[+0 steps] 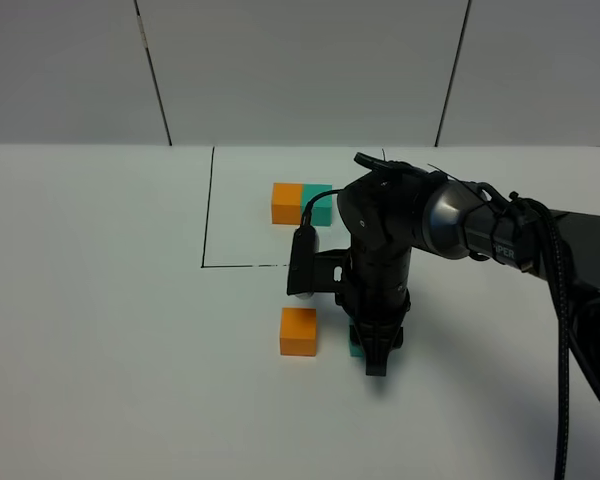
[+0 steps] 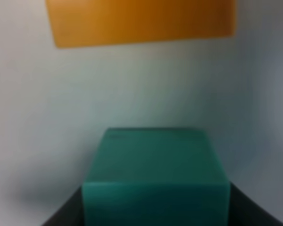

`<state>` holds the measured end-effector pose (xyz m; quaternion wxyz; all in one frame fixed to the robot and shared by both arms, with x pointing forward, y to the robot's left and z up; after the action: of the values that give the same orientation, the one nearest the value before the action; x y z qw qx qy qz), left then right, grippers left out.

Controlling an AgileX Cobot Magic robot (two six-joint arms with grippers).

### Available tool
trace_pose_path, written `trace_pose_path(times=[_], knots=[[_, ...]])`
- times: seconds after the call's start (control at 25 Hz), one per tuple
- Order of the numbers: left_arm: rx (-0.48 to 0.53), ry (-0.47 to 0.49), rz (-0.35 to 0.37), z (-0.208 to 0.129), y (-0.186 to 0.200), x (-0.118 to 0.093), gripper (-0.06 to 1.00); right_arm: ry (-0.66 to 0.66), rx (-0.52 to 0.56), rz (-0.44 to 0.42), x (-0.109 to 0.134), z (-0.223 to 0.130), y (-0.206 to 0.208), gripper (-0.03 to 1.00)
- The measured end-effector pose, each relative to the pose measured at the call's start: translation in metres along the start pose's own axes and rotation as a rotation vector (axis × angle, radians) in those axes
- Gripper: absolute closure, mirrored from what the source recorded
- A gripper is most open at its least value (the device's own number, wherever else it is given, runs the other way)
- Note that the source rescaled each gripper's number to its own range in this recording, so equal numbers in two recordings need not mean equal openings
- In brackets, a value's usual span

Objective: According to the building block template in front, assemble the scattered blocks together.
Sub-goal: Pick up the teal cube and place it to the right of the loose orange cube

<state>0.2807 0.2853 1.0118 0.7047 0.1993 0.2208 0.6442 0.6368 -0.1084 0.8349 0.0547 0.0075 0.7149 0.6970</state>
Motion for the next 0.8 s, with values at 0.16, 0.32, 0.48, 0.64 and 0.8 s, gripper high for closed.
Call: trace_pose_path(times=[0.16,0.32,0.48,0.64,0.8], knots=[[0.0,0.0,0.0,0.0,0.0,0.0,0.36,-0.014,-0.035,-0.009,-0.001,0.005,0.0,0.96],[0.0,0.0,0.0,0.0,0.0,0.0,0.36,-0.016,-0.055,-0.018,-0.002,0.011,-0.002,0.96],[0.0,0.0,0.0,0.0,0.0,0.0,0.36,-0.006,-0.066,-0.025,-0.001,0.018,-0.004,0.96],[0.0,0.0,0.0,0.0,0.0,0.0,0.36,-0.006,-0.067,-0.023,0.0,0.019,-0.005,0.96],[0.0,0.0,0.0,0.0,0.0,0.0,0.36,-0.005,-0.066,-0.021,0.0,0.019,-0.006,0.96]])
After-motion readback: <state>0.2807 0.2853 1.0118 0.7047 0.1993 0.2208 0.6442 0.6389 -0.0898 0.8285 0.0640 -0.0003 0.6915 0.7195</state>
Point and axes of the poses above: a point on each arm's last joint axis where the gripper is mounted, y pointing back along that axis away from the gripper, x along the wrist's bending axis when the last joint is at zero, z = x × y, the point moved 6 cm from there along -y, pointing out along that axis toward the gripper, and after that the axes turned 2 degrees about y, right-handed, at the moved point
